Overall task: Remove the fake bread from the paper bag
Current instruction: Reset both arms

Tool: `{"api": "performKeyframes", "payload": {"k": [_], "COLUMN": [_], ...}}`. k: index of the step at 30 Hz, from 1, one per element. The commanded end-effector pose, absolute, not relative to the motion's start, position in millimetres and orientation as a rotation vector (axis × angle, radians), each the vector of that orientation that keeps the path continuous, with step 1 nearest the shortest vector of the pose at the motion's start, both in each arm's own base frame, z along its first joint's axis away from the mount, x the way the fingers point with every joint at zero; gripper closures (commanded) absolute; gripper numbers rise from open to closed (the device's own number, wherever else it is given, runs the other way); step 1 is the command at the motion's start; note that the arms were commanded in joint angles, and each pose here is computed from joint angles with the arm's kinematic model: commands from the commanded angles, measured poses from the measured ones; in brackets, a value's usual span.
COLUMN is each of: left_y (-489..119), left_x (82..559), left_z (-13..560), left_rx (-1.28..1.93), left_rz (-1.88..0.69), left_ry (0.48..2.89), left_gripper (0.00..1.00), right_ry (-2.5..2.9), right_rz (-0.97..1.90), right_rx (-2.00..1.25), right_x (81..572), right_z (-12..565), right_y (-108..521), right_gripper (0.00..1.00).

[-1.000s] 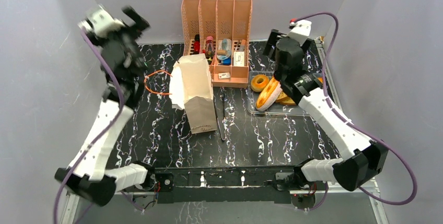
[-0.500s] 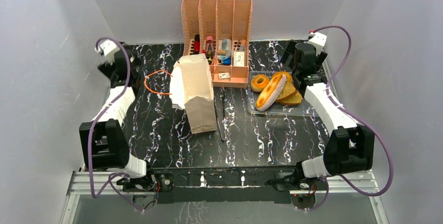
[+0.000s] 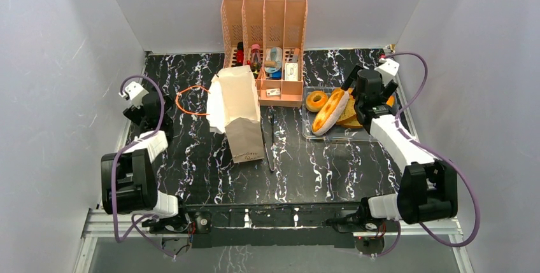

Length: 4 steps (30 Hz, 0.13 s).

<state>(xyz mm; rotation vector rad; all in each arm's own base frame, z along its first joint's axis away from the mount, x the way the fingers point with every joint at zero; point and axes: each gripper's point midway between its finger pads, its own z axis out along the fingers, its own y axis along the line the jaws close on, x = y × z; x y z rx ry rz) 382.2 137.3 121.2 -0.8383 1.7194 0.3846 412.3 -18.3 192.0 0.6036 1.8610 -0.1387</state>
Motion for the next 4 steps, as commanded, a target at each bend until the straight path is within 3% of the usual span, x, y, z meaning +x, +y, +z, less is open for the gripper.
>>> {"api": "performKeyframes", "payload": {"k": [1,4], "left_y": [134.7,132.5], "left_x": [389.3,389.7], "left_z": [150.0,145.9], "left_rx": [-0.826,-0.839], "left_rz": [0.309,0.291], "left_ry": [1.586,1.590], "left_gripper": [0.06,0.07], "right_ry": [1.692,1.708], "right_rz": [-0.079,-0.084], "right_rx": [0.624,0.634], "right_x": [415.5,414.4], "right_z": [234.2,232.0], "right_y": [-20.7,-20.6], "right_gripper": [0.02,0.02]}}
